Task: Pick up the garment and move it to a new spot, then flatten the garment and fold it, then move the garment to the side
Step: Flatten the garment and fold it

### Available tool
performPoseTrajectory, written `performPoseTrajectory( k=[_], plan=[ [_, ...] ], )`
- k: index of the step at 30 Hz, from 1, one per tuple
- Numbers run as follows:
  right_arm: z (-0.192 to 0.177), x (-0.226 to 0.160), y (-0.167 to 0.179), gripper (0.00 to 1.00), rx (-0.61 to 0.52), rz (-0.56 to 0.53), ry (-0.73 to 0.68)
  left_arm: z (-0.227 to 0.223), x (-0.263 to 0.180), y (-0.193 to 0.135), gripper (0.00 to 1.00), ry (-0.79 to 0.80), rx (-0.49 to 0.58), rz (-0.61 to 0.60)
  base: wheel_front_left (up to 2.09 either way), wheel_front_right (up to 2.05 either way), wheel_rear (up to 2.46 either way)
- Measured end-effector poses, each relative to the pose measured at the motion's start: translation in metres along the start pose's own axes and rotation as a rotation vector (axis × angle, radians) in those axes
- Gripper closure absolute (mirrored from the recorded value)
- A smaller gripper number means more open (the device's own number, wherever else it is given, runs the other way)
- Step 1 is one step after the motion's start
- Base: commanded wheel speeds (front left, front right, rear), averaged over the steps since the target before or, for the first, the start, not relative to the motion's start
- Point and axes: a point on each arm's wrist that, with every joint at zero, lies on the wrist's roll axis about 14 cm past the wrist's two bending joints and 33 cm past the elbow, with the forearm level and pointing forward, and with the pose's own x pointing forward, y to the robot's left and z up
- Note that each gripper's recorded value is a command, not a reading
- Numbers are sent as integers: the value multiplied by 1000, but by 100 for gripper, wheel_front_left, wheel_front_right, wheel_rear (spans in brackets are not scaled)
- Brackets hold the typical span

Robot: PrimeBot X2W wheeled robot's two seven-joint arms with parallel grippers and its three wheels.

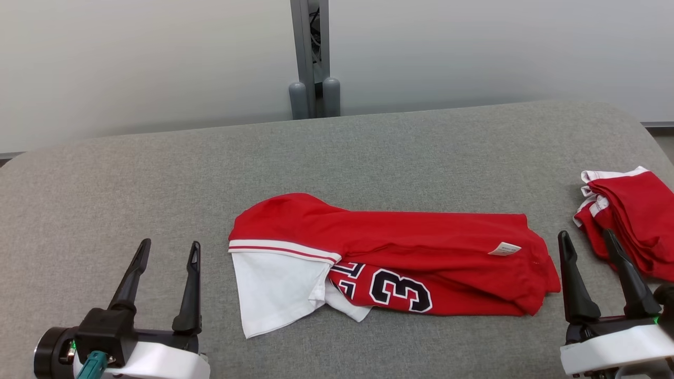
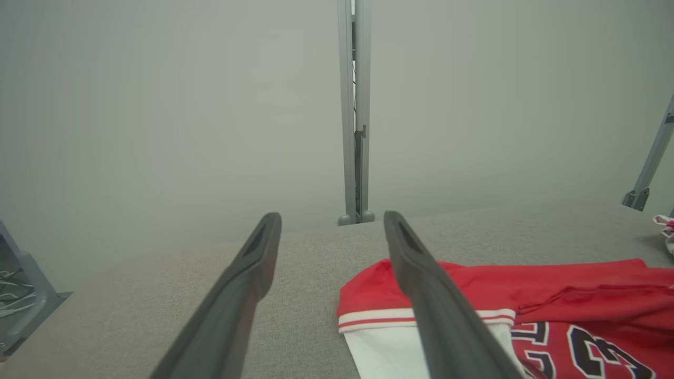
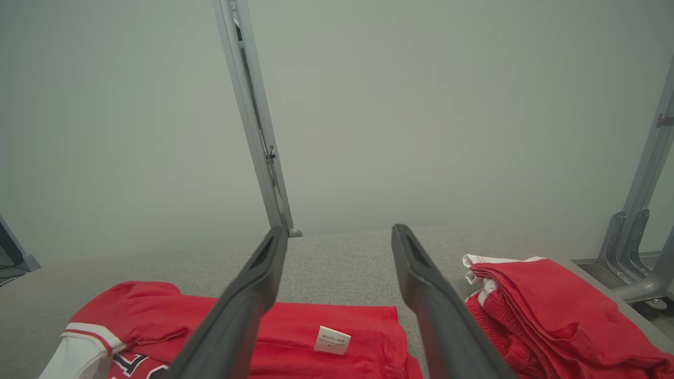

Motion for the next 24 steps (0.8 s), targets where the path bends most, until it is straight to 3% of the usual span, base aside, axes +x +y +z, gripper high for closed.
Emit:
performPoseTrajectory(
  k=[19,24],
  plan=[
    [-7,-4,-1,0,0,-5,29,-2,0,2,0,19,10,1,0,0,0],
    [-11,0,0,0,1,-1,40,-27,1,-8,0,153,-24,-52,0,0,0]
  ],
)
